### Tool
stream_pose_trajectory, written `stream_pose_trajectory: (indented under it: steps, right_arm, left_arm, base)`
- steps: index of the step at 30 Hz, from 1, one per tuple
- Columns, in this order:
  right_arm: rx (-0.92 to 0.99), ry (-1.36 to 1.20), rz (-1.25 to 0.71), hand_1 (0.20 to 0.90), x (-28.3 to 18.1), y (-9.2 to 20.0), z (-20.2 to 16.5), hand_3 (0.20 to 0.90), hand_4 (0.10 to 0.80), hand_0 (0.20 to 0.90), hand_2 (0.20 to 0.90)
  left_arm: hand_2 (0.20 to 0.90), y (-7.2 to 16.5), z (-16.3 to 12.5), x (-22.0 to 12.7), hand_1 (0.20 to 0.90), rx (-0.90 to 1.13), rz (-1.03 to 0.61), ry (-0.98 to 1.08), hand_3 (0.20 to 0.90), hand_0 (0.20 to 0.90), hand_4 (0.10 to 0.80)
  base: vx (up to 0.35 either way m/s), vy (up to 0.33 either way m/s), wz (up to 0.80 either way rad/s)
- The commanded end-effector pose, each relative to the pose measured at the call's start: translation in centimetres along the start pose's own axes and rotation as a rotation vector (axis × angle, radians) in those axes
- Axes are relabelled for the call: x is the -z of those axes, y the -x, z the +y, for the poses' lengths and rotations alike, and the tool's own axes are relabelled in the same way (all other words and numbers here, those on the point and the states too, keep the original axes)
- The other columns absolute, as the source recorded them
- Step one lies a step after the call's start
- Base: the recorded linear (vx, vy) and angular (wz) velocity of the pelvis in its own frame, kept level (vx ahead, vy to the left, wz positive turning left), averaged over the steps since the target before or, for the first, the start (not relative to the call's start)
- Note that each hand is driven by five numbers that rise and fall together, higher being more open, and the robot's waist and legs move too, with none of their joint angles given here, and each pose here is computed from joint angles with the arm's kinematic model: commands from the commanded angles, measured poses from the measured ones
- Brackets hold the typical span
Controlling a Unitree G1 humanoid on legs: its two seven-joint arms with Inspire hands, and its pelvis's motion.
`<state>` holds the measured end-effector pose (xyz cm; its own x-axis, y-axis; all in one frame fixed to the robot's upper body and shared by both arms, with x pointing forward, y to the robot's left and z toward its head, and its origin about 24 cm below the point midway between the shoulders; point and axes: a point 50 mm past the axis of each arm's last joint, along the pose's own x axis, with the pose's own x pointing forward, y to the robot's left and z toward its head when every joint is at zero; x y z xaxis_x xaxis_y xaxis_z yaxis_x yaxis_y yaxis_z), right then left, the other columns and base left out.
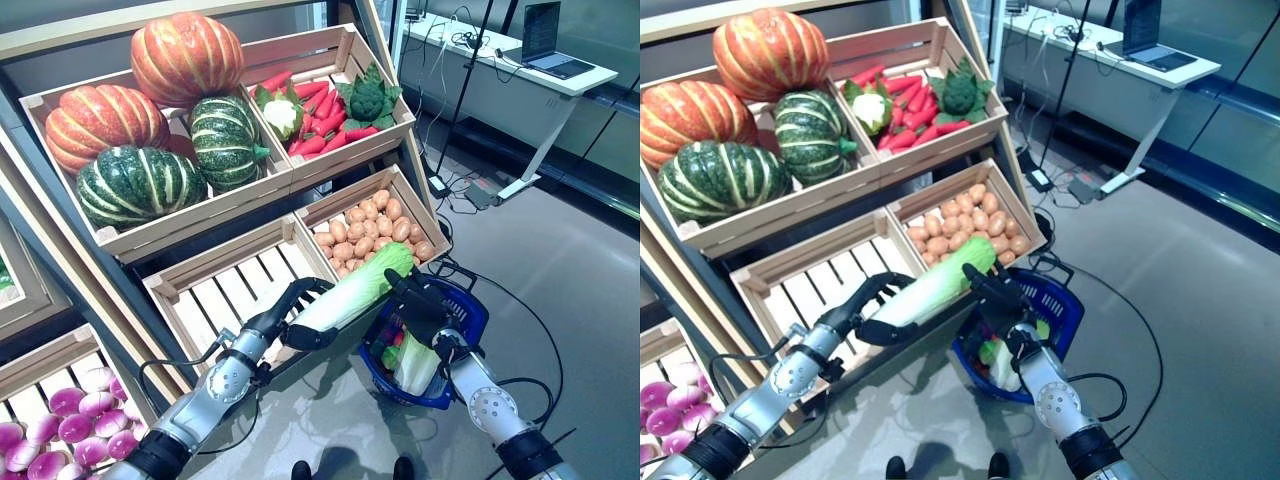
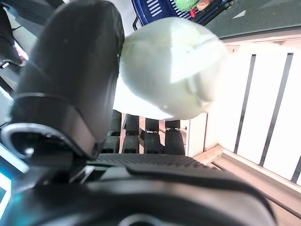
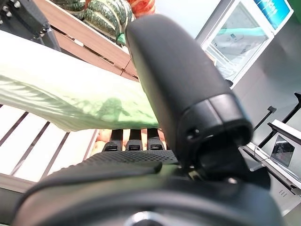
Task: Put vegetables into the basket
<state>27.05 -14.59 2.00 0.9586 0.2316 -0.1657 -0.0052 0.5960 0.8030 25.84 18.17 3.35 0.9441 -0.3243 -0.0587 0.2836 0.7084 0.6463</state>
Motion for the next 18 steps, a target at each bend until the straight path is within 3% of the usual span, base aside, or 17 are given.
stream_pose_trajectory:
  steps: [1,2,18]
  right_arm:
    - [-0.523,-0.029,0.026,0.474,0.43,-1.97,9.14,0.474,0.516,0.474,0.474]
    - [-0.524,-0.027,0.028,0.300,0.39,-1.98,9.08,0.300,0.400,0.300,0.300]
    - [-0.521,-0.036,-0.014,0.300,-0.04,-2.26,9.11,0.300,0.400,0.300,0.300]
  left_arm:
    - [0.300,-3.04,1.61,-5.90,0.300,-0.013,-0.333,-0.024,0.300,0.300,0.400]
    - [0.300,-3.05,1.63,-5.86,0.300,-0.015,-0.332,-0.016,0.300,0.300,0.400]
    - [0.300,-3.26,1.28,-6.12,0.300,-0.005,-0.342,0.004,0.300,0.300,0.400]
  base:
    - [0.000,0.000,0.00]
    - [0.000,0.000,0.00]
    - [0.000,0.000,0.00]
